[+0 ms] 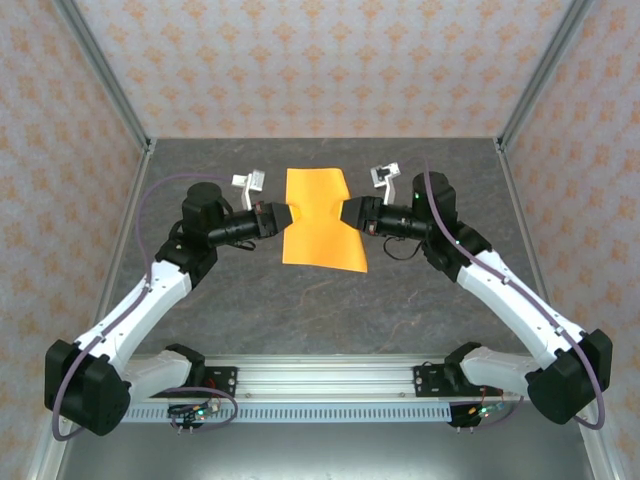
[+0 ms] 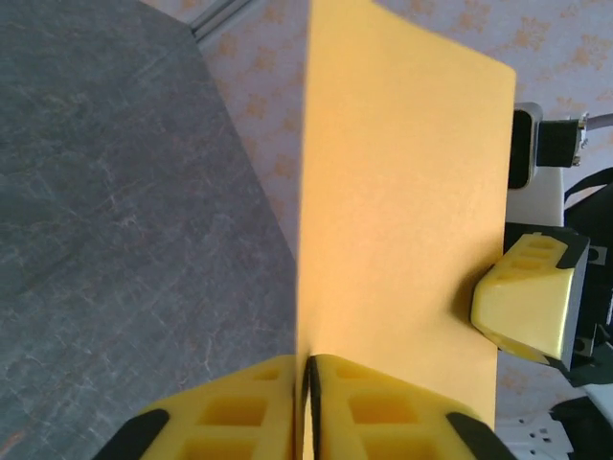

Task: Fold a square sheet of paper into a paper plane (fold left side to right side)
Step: Place a square sheet of paper at the center of the table.

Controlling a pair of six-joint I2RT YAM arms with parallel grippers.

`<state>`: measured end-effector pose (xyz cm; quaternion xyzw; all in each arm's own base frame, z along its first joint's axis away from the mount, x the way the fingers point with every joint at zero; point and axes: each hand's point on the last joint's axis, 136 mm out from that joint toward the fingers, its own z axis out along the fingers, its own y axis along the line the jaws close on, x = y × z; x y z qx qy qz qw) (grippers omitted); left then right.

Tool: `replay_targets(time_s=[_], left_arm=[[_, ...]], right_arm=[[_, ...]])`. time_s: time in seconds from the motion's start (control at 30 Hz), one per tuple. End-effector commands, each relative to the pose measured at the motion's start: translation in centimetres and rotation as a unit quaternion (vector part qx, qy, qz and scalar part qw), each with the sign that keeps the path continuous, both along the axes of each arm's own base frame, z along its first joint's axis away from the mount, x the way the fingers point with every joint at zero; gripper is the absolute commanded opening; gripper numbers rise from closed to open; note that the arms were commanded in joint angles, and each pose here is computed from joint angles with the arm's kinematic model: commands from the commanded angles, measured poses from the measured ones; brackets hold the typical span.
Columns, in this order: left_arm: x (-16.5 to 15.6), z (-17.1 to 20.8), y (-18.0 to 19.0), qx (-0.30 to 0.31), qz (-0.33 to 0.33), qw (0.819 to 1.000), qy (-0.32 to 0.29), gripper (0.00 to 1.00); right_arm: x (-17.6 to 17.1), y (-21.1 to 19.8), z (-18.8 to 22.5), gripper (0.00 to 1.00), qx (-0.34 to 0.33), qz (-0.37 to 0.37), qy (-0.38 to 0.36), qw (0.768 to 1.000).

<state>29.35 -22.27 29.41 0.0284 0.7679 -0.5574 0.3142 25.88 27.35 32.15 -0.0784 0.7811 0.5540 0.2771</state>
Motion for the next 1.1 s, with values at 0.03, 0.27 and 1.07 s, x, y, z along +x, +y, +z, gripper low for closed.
replay_targets(time_s=[0.03, 0.27, 1.07], left_arm=[[1.1, -5.1, 0.8, 0.059, 0.029, 0.997, 0.035, 0.09], [3.0, -16.2, 1.8, 0.139, 0.068, 0.978, 0.141, 0.06], [2.3, -23.1, 3.3, 0.216, 0.081, 0.948, 0.221, 0.17]], right_arm=[[2.3, -3.4, -3.3, 0.55, -0.118, -0.101, 0.011, 0.988], [3.4, -7.7, -9.1, 0.76, -0.253, -0.188, 0.052, 0.948], [3.9, -1.0, -27.4, 0.22, -0.275, -0.138, 0.256, 0.916]])
